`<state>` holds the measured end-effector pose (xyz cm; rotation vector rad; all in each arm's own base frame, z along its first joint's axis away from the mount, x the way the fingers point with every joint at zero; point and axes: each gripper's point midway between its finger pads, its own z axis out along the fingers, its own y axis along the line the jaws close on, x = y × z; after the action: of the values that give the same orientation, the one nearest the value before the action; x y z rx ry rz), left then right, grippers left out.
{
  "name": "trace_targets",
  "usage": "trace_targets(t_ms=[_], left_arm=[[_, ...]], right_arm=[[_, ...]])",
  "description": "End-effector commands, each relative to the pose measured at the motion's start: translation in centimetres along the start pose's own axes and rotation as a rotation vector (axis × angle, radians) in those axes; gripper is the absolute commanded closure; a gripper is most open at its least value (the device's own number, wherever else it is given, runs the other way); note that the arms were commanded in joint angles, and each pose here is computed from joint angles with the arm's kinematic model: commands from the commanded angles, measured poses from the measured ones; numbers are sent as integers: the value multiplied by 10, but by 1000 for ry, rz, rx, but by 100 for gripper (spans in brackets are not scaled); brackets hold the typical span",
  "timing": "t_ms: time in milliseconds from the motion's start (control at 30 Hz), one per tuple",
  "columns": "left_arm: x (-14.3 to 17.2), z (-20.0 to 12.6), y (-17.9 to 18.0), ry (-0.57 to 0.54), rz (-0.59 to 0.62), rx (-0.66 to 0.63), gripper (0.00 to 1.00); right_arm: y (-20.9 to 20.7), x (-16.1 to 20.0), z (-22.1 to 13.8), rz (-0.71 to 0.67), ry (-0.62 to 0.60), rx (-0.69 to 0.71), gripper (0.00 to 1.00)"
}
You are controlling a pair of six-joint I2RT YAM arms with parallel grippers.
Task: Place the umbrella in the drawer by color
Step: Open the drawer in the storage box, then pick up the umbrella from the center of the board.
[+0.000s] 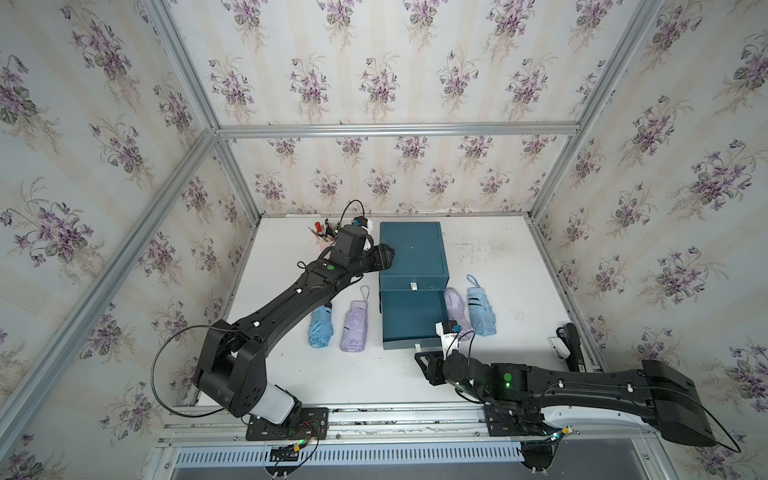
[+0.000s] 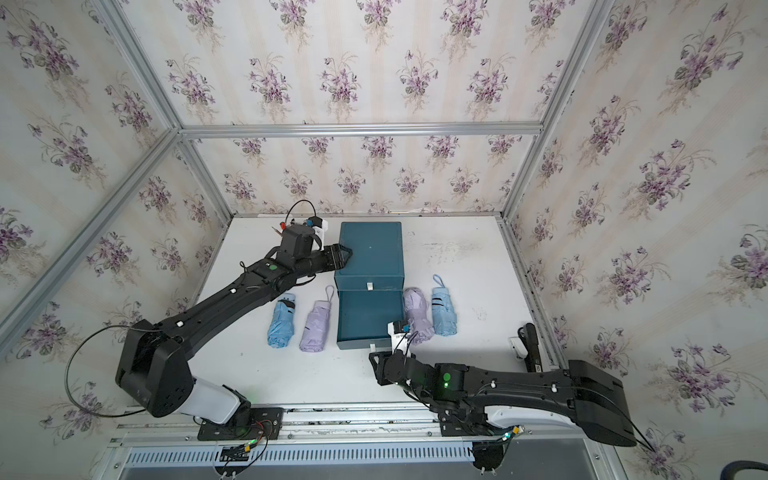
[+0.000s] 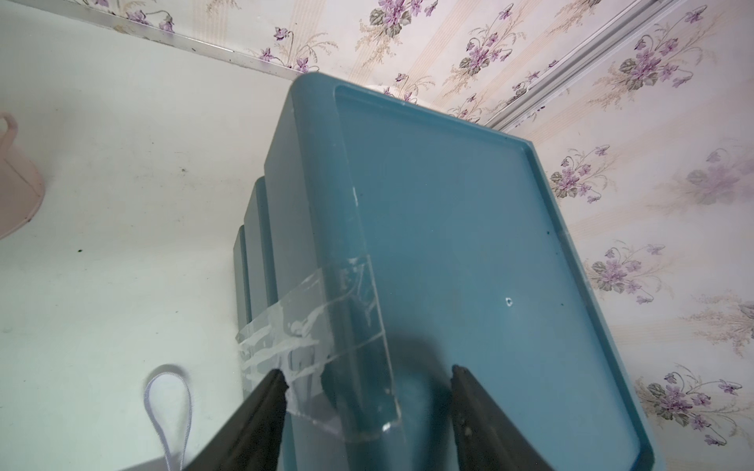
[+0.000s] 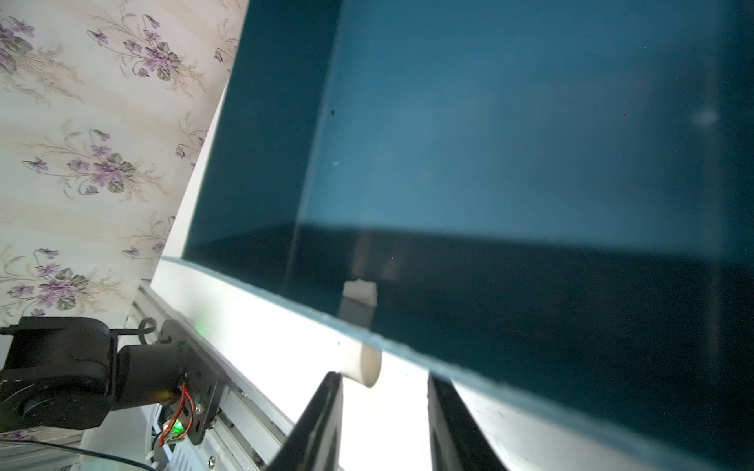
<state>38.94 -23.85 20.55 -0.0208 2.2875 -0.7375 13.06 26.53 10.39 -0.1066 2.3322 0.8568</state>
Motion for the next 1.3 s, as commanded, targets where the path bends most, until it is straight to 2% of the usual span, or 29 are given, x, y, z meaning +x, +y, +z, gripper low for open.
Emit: trace_targets(t_ms=[0, 167, 233, 333, 433, 567, 700, 867, 967, 1100, 1267], left_arm=[[73, -16, 58, 290, 13, -246, 34], [51, -30, 41, 230, 46, -209, 30], [34, -38, 31, 190, 79, -193, 28], [5, -57, 12, 111, 135, -166, 27], [-22, -88, -6, 4, 169, -133, 25], [-37, -121, -12, -93, 189, -126, 23], [-30, -146, -2, -125, 179, -159, 19], [-6, -173, 10, -121, 175, -158, 17], [12, -181, 24, -132, 145, -166, 13], [30, -187, 42, -126, 87, -202, 12], [43, -198, 60, -140, 65, -260, 8]], right_arm=[[-23, -19, -17, -66, -59, 150, 57], [-39, -70, -65, -109, -192, 331, 45], [-44, -92, -85, -112, -234, 402, 40], [-56, -121, -105, -64, -259, 505, 38], [-66, -140, -106, -14, -230, 532, 38], [-81, -153, -105, 57, -204, 531, 37], [-96, -160, -99, 96, -190, 527, 37], [-113, -161, -83, 161, -127, 526, 38], [-116, -157, -77, 187, -101, 509, 39], [-117, -148, -73, 206, -78, 485, 38], [-142, -141, -70, 260, -76, 528, 37]])
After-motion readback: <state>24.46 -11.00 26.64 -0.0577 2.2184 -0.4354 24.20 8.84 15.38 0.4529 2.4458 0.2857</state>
